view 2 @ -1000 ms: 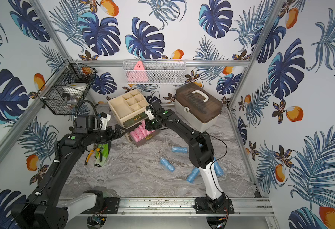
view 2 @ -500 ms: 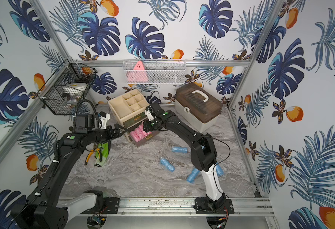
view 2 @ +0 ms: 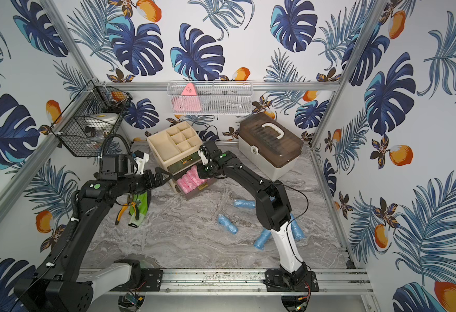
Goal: Sort the rolls of trash bags by color and place them into the drawer
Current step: Place the roll of trash bags in the drawer, then close the drawer of the storage box.
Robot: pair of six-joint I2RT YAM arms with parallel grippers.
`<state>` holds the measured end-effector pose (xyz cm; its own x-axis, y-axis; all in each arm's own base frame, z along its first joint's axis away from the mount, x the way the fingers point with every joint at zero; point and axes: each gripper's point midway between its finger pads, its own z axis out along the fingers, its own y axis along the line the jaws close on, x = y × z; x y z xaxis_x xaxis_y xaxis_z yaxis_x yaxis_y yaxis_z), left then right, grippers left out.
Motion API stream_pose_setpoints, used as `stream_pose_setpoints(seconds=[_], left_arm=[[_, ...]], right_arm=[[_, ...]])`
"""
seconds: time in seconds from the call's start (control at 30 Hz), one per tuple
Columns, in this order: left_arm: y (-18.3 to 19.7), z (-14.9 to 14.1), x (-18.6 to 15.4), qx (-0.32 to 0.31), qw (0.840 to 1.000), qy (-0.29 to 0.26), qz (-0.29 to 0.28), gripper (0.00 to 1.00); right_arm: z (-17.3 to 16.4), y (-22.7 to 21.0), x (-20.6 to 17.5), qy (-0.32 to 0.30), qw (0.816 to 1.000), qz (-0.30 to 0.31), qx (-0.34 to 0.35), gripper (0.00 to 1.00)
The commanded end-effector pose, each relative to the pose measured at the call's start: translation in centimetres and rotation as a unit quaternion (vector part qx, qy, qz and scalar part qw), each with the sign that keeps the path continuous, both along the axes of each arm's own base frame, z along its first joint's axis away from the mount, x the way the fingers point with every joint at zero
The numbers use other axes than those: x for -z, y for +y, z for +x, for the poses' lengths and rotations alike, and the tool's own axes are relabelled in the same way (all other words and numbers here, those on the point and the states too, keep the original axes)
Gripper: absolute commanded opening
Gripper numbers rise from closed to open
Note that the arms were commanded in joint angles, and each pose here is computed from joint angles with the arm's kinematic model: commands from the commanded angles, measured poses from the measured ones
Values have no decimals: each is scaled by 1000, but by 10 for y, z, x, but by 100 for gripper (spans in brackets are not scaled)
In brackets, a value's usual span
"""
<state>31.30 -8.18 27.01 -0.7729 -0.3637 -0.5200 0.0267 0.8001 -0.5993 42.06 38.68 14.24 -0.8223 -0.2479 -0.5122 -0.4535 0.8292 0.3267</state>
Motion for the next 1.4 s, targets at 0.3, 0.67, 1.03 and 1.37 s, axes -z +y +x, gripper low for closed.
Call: stream_pose_setpoints(seconds=[0.3,0.67,1.03,1.37], left_arm=[[8,12,-13,-8,1000,-11,24,99],[41,64,-44,-55,990,-42,125,90],[79,125,-34,-122,969,-24,214,68],[94,156,-11,-143,958,-7,250,59]], right_arm=[[-1,8,-26,-9,999,38,6,28],[-26,-9,-87,-46,996,82,-1,38],[-57,-38,-92,-55,995,80,3,38],[-83,-49,-55,-19,996,83,-5,34]])
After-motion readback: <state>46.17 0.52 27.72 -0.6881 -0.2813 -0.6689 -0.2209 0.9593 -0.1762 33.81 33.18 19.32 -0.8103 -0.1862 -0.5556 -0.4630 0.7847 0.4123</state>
